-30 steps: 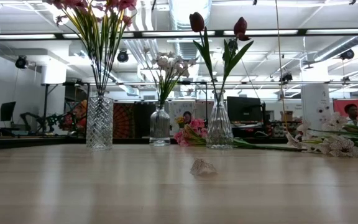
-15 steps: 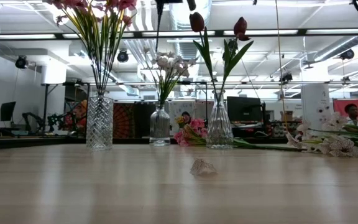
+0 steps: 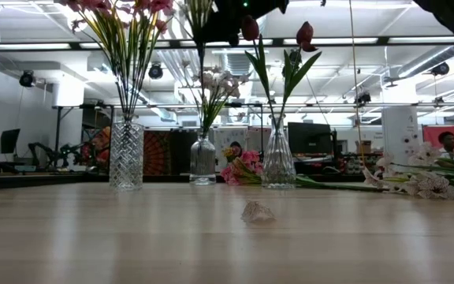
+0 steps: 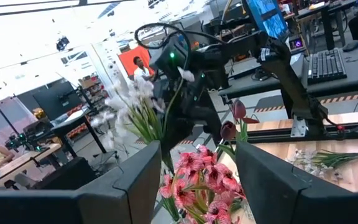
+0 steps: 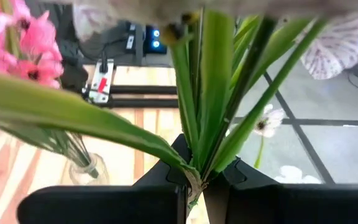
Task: Sort flowers into vase by color
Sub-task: Put the top white flower into the top transparent vase
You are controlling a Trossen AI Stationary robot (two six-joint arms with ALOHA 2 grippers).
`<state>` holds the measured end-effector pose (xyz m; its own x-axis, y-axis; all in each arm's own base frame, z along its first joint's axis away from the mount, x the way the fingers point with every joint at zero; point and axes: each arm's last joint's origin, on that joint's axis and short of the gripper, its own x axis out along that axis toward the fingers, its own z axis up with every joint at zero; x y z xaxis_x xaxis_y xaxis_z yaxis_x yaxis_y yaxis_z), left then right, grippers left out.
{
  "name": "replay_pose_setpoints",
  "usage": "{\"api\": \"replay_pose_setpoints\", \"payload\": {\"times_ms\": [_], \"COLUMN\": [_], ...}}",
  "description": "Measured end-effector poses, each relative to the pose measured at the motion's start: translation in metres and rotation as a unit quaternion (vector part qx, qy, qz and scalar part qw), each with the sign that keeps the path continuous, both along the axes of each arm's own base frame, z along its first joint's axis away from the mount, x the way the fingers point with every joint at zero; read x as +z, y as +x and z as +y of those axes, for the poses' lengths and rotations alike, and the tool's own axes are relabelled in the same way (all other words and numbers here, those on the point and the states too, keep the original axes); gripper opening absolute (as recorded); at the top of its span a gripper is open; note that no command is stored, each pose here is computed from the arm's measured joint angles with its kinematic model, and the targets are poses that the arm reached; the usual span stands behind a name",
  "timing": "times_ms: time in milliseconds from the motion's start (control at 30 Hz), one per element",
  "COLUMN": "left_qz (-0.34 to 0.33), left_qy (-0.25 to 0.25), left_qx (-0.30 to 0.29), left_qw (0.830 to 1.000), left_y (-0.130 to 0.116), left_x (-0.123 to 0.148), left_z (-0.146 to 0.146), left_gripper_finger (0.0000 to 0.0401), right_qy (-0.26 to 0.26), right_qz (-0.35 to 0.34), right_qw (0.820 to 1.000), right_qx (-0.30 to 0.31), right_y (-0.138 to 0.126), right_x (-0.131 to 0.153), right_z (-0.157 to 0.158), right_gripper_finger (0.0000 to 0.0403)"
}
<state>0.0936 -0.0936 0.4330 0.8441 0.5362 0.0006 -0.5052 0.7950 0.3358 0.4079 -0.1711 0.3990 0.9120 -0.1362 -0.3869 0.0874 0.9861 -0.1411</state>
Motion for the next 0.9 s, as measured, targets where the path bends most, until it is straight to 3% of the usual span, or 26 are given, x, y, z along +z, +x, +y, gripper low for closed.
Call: {"api": "replay_pose_setpoints", "payload": {"times_ms": [167,500,900], "left_qz": [-0.002,-0.002,0.001], "left_qy": [-0.003,-0.003,0.002], "left_qx": [0.0,0.0,0.0], "left_qw": [1.0,1.0,1.0], "left_y": [0.0,-0.001,0.001], "left_x": [0.001,0.001,0.0], "left_z": [0.001,0.002,-0.001], "left_gripper_finger": [0.019,0.019,0.019], "right_qy": [-0.005,0.034,-0.023], "right_qz": [0.005,0.027,-0.05], "right_qw": [1.0,0.999,0.998], "right_qx": [0.007,0.033,0.044], "right_y": [-0.001,-0.006,-0.02], "right_x": [0.0,-0.01,-0.031], "right_z": [0.004,0.009,0.017], "right_gripper_finger": [0.0018,0.0018,0.0018]}}
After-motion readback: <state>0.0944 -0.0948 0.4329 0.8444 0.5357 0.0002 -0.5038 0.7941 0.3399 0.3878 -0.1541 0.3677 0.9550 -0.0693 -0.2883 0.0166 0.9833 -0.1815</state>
